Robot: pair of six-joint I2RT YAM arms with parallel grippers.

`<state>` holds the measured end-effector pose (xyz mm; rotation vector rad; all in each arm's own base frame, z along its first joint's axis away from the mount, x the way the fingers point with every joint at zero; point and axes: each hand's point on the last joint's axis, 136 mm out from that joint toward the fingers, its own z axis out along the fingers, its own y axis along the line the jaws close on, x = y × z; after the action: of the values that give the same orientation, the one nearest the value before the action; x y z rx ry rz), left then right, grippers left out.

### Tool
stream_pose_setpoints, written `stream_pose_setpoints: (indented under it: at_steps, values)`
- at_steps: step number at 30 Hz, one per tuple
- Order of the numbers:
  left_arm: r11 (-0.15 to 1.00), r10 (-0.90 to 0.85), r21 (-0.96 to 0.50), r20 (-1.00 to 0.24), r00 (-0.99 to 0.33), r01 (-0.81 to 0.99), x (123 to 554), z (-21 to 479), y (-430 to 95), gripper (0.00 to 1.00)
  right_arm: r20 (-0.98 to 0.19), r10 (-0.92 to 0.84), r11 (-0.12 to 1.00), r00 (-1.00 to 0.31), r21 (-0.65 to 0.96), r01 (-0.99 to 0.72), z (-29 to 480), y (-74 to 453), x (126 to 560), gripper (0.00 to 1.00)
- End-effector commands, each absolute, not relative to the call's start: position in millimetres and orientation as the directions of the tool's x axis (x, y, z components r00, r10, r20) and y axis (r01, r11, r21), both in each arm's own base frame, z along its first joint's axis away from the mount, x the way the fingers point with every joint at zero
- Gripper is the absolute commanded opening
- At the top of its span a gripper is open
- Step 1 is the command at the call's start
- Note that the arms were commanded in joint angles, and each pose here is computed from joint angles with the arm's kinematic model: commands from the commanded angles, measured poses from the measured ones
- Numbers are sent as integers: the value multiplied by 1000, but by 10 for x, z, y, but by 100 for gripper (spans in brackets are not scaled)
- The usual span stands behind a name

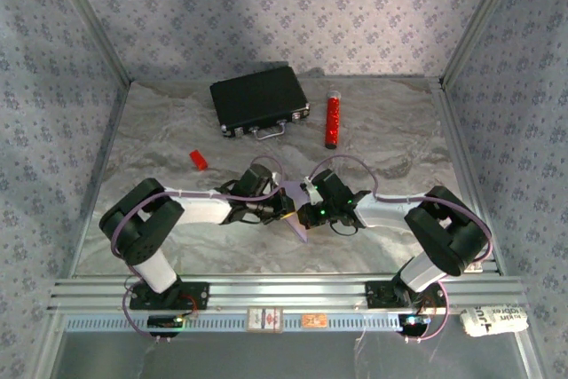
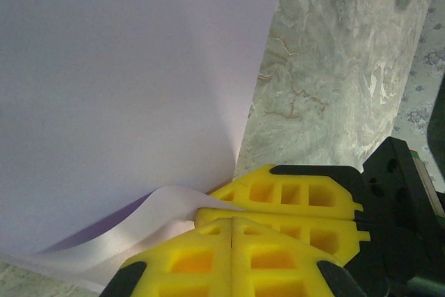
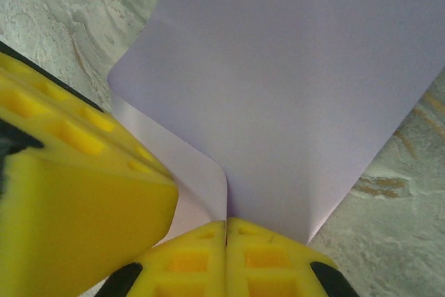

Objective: Fold a paper plane with a square sheet of paper (pick it up from the middle)
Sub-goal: Third fold the triangle at the center of the table.

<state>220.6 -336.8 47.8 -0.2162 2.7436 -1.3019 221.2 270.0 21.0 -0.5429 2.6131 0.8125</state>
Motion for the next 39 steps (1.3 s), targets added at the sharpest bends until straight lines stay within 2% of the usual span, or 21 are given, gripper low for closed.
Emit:
stream_pose_setpoints:
  at_steps: [1, 39]
  values:
    - [621, -160, -779, -15, -987, -89, 2144, 426, -3392, 0, -372, -277, 805, -886, 414, -425, 38, 2547, 2128, 6]
    - [752, -146, -649, 5, -989, -114, 2004, -70, -3101, 0, -373, -269, 802, -888, 424, -421, 52, 2553, 2132, 7]
